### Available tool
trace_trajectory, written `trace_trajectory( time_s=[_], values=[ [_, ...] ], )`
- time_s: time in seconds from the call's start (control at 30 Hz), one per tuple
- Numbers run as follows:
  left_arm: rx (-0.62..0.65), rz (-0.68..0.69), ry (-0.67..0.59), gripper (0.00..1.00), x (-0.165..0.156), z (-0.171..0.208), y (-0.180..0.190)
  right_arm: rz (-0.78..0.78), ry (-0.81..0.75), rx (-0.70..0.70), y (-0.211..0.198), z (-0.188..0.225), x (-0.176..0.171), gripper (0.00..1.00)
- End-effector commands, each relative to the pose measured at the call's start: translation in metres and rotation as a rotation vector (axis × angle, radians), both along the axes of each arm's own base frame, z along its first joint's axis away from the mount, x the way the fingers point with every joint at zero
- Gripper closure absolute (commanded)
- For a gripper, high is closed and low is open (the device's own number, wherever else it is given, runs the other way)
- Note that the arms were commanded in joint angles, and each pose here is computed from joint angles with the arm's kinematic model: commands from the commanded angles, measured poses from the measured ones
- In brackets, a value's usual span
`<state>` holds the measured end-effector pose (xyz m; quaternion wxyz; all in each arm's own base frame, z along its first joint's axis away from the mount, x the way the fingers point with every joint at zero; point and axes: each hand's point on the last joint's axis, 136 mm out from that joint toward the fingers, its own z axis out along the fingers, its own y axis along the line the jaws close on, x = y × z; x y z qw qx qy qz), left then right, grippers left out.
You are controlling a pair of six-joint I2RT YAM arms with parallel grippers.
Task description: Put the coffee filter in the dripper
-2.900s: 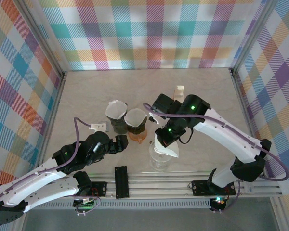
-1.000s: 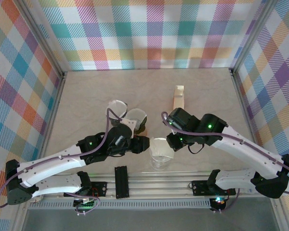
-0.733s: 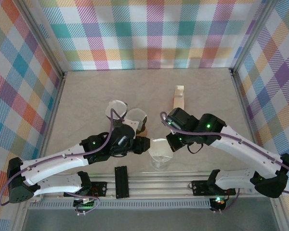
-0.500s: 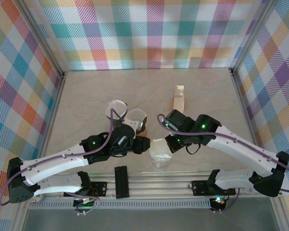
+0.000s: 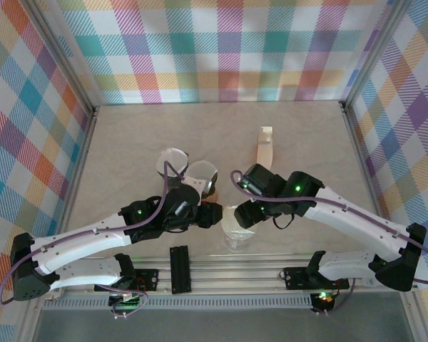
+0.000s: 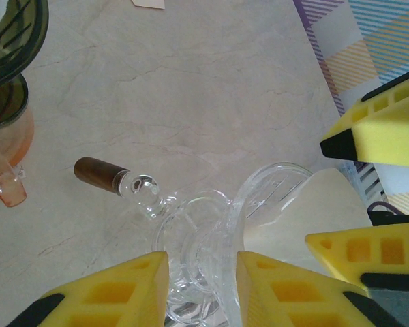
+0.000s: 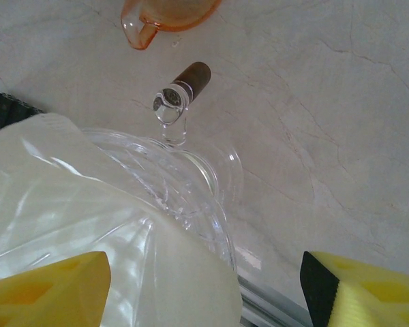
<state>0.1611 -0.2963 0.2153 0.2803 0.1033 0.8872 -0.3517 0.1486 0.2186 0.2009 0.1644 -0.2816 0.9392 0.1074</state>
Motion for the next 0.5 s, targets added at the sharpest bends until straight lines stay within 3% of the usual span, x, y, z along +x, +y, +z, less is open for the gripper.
trace_trajectory(
  time_s=[0.0, 0.2, 0.47],
  values=[
    [-0.004, 0.002, 0.000, 0.68, -0.002, -0.002, -0.002, 0.006, 0.022, 0.025, 0.001, -0.002, -0.010, 0.19],
    [0.001, 0.006, -0.001, 0.65, -0.001, -0.004, -0.003, 0.037, 0.044, 0.018, 0.001, -0.009, -0.025, 0.17],
    [0.006, 0.001, 0.006, 0.65, -0.001, -0.006, -0.004, -0.012, -0.017, 0.042, 0.001, 0.003, -0.013, 0.11]
  ],
)
